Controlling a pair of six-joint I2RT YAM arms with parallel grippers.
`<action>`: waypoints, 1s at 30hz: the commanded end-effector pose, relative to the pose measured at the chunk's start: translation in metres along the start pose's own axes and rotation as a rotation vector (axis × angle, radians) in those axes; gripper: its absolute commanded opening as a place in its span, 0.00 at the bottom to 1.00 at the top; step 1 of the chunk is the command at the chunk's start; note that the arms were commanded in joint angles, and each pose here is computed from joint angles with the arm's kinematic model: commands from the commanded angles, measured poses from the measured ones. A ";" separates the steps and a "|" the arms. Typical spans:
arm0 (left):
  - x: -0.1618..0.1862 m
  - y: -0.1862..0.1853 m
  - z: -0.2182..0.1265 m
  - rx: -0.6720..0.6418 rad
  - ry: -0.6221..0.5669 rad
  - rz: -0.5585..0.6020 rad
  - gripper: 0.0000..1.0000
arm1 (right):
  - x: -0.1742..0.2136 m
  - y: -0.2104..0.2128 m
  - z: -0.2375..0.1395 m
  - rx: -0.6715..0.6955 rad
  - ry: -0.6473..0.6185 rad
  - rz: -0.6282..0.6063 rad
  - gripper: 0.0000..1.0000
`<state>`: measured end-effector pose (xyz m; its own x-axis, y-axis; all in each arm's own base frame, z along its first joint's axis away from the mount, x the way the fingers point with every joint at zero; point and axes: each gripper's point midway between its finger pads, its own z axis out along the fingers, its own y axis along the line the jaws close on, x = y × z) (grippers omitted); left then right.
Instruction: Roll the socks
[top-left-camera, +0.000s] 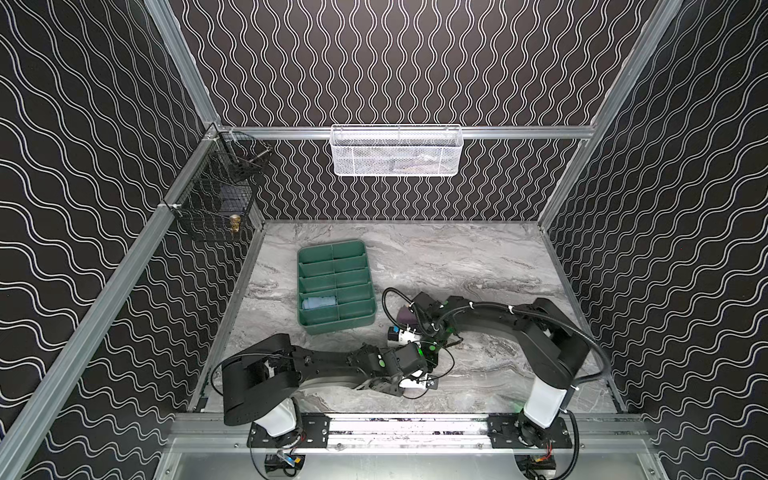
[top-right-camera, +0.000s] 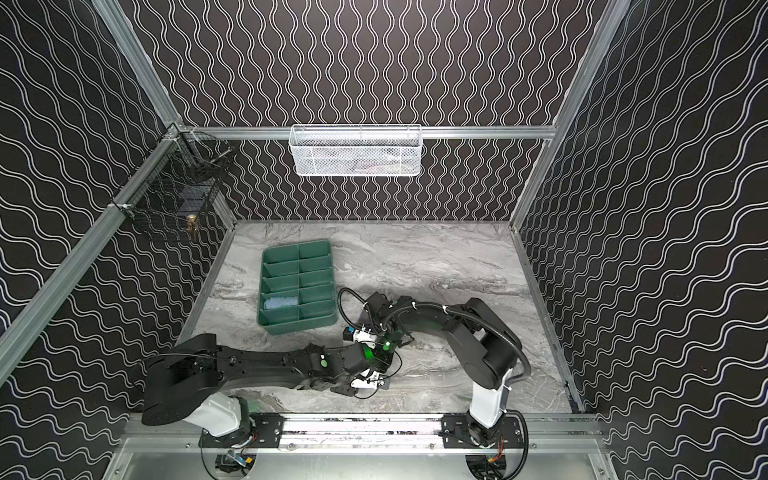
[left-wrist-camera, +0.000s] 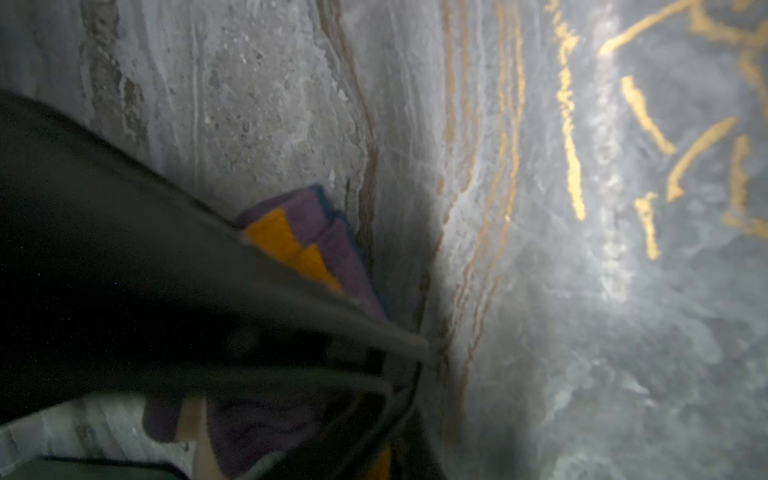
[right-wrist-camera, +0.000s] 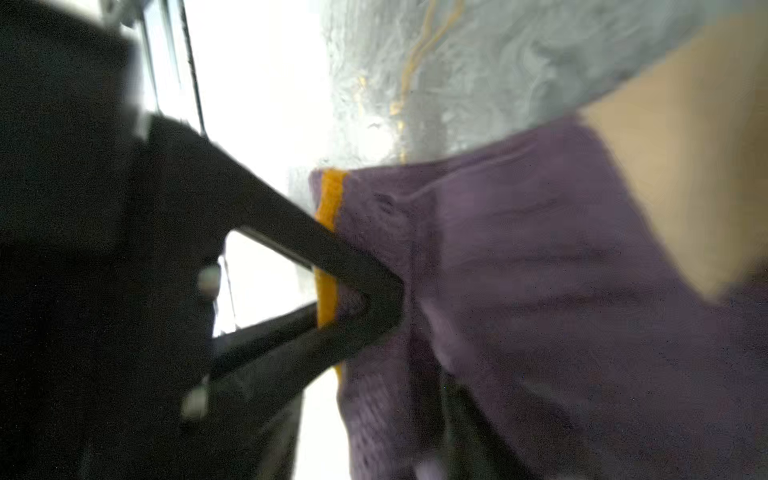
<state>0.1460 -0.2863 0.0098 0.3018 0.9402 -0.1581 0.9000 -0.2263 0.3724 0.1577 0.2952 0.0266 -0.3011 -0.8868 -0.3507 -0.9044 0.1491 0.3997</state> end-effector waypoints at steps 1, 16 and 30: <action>0.018 -0.019 0.008 0.076 0.057 -0.022 0.00 | 0.017 -0.034 -0.004 0.231 0.053 0.016 1.00; 0.008 -0.029 -0.027 0.347 -0.032 -0.094 0.00 | 0.038 -0.094 -0.261 1.411 -0.568 0.508 1.00; 0.011 -0.013 -0.017 0.665 -0.036 -0.401 0.00 | 0.013 0.020 -0.234 1.143 -0.593 -0.028 0.89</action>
<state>0.1391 -0.2717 0.0203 -0.0368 0.9732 -0.2270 0.9638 -0.0255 -0.2654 0.2244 0.1747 0.2440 -0.2023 -0.4324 -0.8787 -0.4958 0.8190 -0.2889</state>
